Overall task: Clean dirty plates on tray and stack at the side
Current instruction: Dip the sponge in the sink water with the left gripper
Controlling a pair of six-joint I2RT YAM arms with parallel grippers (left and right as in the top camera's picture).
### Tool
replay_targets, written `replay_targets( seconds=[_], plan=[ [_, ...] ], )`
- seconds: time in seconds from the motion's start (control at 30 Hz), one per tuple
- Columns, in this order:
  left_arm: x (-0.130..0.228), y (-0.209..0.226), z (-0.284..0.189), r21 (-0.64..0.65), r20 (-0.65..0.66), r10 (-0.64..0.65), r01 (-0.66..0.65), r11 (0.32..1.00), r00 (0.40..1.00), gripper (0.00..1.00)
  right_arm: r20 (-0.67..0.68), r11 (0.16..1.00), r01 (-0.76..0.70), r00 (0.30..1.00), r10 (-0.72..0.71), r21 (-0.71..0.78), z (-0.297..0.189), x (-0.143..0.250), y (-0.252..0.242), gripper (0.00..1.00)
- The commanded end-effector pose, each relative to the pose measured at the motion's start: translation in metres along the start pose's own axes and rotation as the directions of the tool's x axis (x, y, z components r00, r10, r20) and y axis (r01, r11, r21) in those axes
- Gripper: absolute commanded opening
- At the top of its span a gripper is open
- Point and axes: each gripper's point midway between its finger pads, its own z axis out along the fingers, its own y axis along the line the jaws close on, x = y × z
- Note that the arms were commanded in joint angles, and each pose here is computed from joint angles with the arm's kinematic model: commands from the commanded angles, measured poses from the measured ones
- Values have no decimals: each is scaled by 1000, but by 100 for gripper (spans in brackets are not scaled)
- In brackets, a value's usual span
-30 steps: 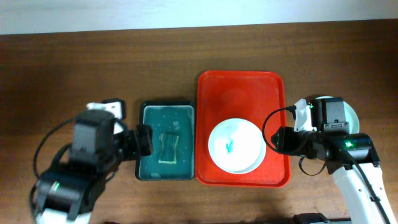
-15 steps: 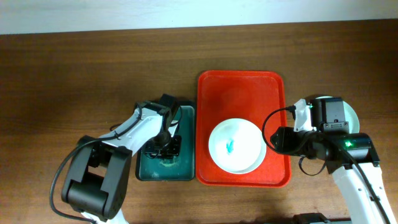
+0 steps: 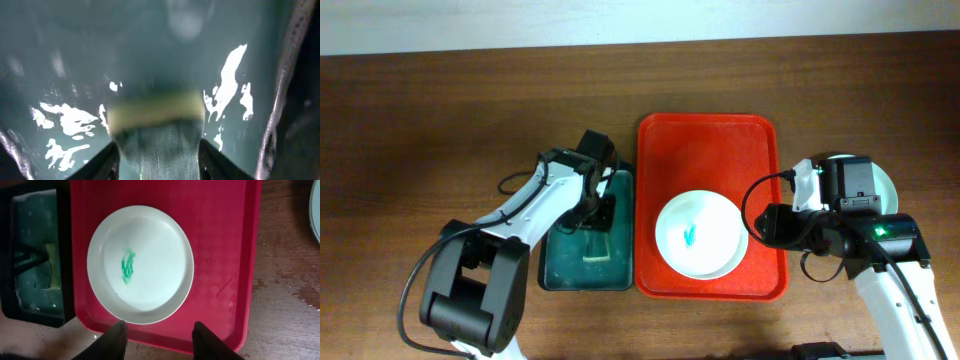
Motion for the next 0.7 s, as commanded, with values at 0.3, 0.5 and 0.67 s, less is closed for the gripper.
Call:
replay_targets(
  seconds=[0.3,0.5,0.67],
  plan=[
    [-11,1,-32,-5,112,7,-6,1000,994,43,12,1000,10,1000,-10,8,-2,-3,-1,44],
    [16,-4,-45,34,18,4,-4,999,1000,59,12,1000,10,1000,-10,9,-2,-3,-1,44],
    [53,-3,-7,47,-80,-154,158,986,985,36,13,1000,10,1000,-10,12,-2,-3,-2,45]
  ],
)
